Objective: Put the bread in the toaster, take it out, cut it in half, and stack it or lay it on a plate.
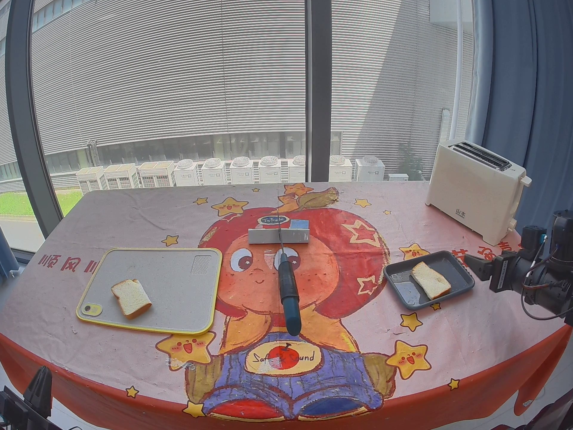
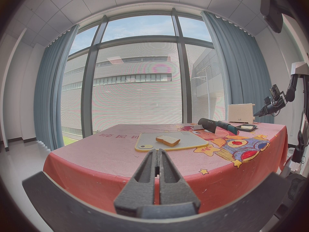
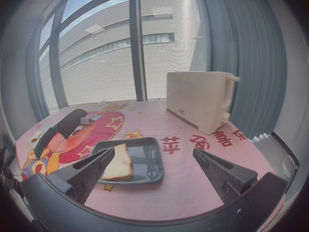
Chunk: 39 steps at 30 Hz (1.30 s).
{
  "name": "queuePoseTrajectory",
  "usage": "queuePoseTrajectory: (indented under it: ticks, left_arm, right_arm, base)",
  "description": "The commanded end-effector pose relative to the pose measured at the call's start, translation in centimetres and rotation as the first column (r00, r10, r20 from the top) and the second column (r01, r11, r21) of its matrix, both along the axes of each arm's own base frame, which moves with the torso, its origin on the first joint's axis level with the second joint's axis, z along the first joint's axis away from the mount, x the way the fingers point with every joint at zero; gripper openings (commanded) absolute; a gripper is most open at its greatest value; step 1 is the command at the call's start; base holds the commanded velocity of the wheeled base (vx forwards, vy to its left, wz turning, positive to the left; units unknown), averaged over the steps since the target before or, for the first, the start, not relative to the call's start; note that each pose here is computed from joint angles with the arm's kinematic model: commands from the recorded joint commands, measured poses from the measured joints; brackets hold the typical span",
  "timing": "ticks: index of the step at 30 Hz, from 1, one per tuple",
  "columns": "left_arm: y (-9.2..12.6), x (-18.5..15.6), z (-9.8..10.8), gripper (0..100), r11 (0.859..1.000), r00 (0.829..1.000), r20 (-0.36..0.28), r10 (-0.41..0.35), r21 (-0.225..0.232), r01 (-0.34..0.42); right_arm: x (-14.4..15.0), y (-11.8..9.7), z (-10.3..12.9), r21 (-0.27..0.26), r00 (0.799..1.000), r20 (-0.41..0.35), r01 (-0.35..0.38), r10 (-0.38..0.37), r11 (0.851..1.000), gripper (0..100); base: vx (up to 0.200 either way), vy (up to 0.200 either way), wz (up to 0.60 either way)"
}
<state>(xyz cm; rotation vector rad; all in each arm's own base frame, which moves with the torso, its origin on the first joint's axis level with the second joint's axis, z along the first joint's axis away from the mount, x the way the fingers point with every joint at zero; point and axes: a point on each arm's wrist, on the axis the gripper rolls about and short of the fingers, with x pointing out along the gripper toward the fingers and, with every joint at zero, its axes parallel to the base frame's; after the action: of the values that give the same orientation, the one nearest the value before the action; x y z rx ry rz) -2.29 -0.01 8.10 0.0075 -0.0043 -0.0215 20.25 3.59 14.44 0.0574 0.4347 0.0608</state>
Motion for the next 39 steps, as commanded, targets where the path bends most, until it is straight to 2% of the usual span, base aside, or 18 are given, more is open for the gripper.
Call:
queuePoseTrajectory:
  ticks: [1,6,11,12,15,22,30,39]
  left_arm:
    - [0.0,0.0,-0.5,0,1.000,1.000,-0.001,0.000,0.000,0.000]
    - [0.0,0.0,-0.5,0,1.000,1.000,-0.001,0.000,0.000,0.000]
    - [0.0,0.0,-0.5,0,1.000,1.000,-0.001,0.002,-0.003,-0.002]
    - [0.0,0.0,-0.5,0,1.000,1.000,-0.001,0.000,0.000,0.000]
    - [0.0,0.0,-0.5,0,1.000,1.000,-0.001,0.000,-0.001,0.000]
    - [0.0,0.0,-0.5,0,1.000,1.000,-0.001,0.000,-0.001,0.000]
    - [0.0,0.0,-0.5,0,1.000,1.000,0.000,0.000,0.000,0.000]
    - [0.0,0.0,-0.5,0,1.000,1.000,-0.001,0.000,0.000,0.000]
  right_arm:
    - [-0.5,-2.3,1.1,0.002,0.992,0.079,0.098,-0.098,0.995,100]
    - [-1.8,-3.2,1.2,0.008,0.979,0.149,0.143,-0.142,0.990,100]
    - [-3.1,-4.4,0.9,-0.027,0.968,0.174,0.188,-0.181,0.982,100]
    - [-4.0,-5.2,1.2,-0.043,0.955,0.202,0.231,-0.218,0.972,100]
    - [-4.9,-6.1,1.7,-0.037,0.938,0.235,0.270,-0.254,0.962,100]
    - [-7.8,-6.0,2.6,-0.024,0.913,0.324,0.271,-0.249,0.962,100]
    - [-10.0,-5.7,2.5,-0.023,0.893,0.380,0.268,-0.239,0.963,100]
    - [-11.7,-5.4,3.8,-0.023,0.854,0.482,0.235,-0.195,0.972,100]
  base:
    - [0.000,0.000,0.00]
    - [0.000,0.000,0.00]
    - [0.000,0.000,0.00]
    - [0.000,0.000,0.00]
    - [0.000,0.000,0.00]
    - [0.000,0.000,0.00]
    - [0.000,0.000,0.00]
    - [0.000,0.000,0.00]
